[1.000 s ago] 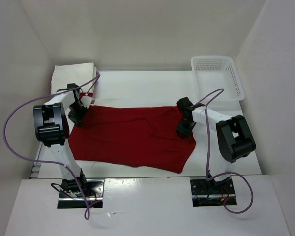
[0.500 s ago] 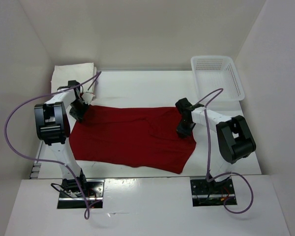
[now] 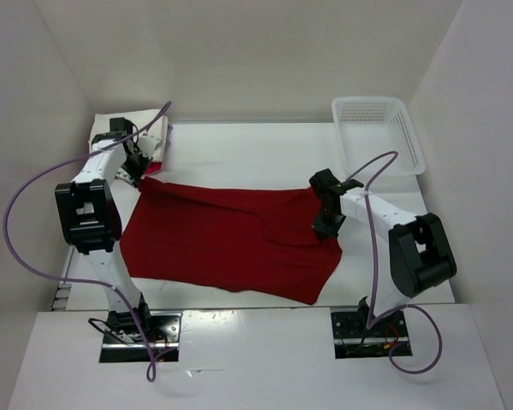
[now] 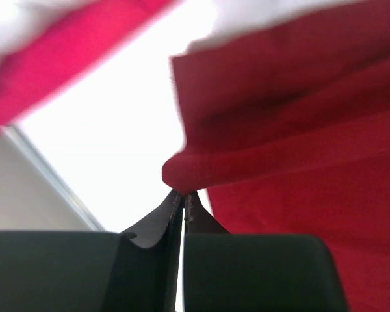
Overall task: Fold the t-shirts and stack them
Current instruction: Fold the flattened tshirt in 1/3 of the way
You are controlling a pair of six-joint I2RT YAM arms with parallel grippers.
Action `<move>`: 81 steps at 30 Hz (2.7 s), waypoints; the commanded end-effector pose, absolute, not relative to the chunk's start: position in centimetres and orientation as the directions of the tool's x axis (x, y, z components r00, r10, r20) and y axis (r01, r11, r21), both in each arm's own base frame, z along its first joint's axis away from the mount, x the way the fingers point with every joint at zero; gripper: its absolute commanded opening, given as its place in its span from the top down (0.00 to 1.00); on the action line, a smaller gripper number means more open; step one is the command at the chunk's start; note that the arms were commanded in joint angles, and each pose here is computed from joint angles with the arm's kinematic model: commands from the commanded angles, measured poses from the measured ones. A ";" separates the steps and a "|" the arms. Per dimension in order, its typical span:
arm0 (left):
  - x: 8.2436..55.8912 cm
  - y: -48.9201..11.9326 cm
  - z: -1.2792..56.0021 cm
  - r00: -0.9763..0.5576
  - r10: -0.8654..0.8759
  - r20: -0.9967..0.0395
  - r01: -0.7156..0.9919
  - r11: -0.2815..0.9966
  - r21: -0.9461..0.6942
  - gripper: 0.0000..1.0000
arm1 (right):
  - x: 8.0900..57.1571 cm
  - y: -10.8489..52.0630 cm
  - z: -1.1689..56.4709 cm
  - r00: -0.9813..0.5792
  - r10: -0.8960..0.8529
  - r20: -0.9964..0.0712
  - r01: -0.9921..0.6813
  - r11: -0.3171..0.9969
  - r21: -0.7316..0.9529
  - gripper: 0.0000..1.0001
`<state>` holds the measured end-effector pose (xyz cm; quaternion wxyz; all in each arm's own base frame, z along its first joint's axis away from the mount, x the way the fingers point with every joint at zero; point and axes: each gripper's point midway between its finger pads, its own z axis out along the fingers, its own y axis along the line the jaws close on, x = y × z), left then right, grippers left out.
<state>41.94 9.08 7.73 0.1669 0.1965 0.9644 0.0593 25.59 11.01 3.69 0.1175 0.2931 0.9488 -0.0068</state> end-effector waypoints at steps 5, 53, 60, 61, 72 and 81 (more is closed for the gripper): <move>41.9 10.4 9.9 -0.853 0.421 -0.307 0.341 0.897 0.282 1.00 | 21.9 10.5 5.8 -0.838 0.520 -0.167 0.522 0.852 0.033 1.00; 47.6 7.2 1.5 -0.863 0.315 -0.394 0.297 0.949 0.106 0.57 | 41.1 6.1 4.0 -0.739 0.416 -0.529 0.579 0.794 -0.184 0.74; 46.1 8.6 0.6 -0.904 0.225 -0.364 0.197 0.974 0.113 1.00 | 45.2 5.8 4.9 -0.701 0.389 -0.598 0.579 0.800 -0.159 1.00; 46.3 9.0 0.9 -0.899 0.217 -0.379 0.179 0.975 0.134 1.00 | 45.8 5.7 5.3 -0.695 0.378 -0.611 0.578 0.800 -0.162 1.00; 45.7 9.3 4.9 -0.891 0.081 -0.447 0.060 0.996 0.062 1.00 | 52.9 7.2 6.1 -0.675 0.256 -0.692 0.524 0.826 -0.206 0.95; 43.5 10.9 5.3 -0.897 -0.059 -0.438 -0.052 0.998 -0.028 1.00 | 56.4 8.1 7.4 -0.655 0.175 -0.735 0.489 0.840 -0.236 0.74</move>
